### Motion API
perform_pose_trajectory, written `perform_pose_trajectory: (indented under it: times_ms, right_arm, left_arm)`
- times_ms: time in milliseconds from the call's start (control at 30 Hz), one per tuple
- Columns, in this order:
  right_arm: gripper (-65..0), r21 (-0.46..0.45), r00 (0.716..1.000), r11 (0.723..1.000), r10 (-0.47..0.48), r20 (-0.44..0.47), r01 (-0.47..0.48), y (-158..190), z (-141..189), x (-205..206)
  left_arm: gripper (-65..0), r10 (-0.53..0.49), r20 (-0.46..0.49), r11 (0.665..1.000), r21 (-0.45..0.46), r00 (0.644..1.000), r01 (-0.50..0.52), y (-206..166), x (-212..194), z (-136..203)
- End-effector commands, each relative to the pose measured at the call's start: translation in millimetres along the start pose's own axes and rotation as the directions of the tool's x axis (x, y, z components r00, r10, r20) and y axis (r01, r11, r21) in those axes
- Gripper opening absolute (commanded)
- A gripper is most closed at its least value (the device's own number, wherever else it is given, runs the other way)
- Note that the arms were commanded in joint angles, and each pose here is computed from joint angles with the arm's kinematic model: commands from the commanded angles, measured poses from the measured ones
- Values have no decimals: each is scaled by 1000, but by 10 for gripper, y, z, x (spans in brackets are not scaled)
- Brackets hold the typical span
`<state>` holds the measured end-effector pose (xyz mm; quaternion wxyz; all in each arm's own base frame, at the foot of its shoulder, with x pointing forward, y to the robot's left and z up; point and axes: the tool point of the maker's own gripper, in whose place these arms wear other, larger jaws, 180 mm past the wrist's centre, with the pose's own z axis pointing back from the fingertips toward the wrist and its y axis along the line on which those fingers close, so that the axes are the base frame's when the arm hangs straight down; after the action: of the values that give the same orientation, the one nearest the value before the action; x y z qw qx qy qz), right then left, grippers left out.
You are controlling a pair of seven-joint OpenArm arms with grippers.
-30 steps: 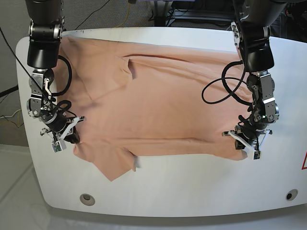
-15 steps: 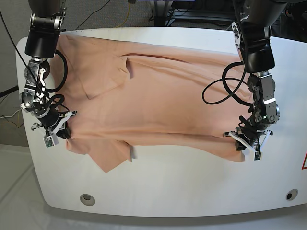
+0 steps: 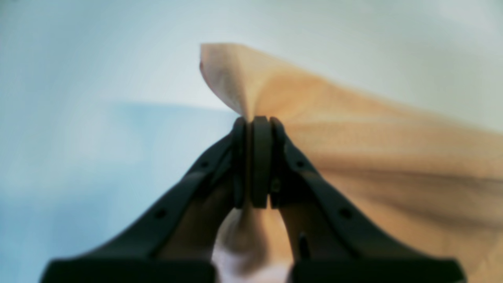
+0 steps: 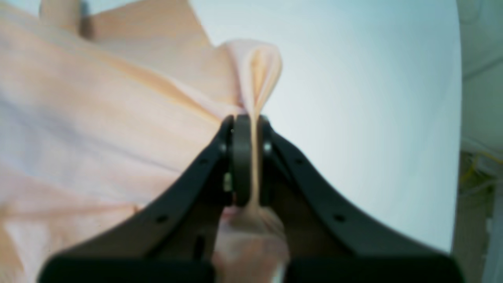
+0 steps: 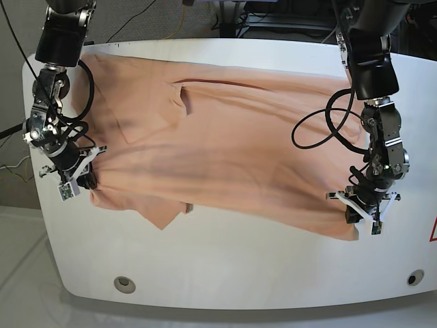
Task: Fold the T-shirt properly
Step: 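Lift the side edges and fold them over toward the shoulder edge with both grippers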
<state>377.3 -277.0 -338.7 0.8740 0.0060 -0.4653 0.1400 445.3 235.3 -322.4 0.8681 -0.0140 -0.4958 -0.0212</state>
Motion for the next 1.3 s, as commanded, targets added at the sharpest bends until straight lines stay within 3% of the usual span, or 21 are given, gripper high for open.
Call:
perform_pose_trajectory:
  times_ms: [0, 800, 1267]
  right_arm:
    - [-650, -48, 998, 998, 40, 50, -38, -153, 135, 275]
    - [-650, -136, 991, 982, 134, -2, -133, -86, 736, 232]
    - [-650, -189, 983, 968, 144, -116, -164, -165, 1050, -20]
  left_arm:
    - [-636, -20, 62, 1000, 18, 998, 19, 53, 275, 75]
    - [-636, -106, 15, 994, 28, 994, 106, -55, -6, 482]
    - [-636, -164, -68, 984, 66, 984, 168, 186, -220, 632]
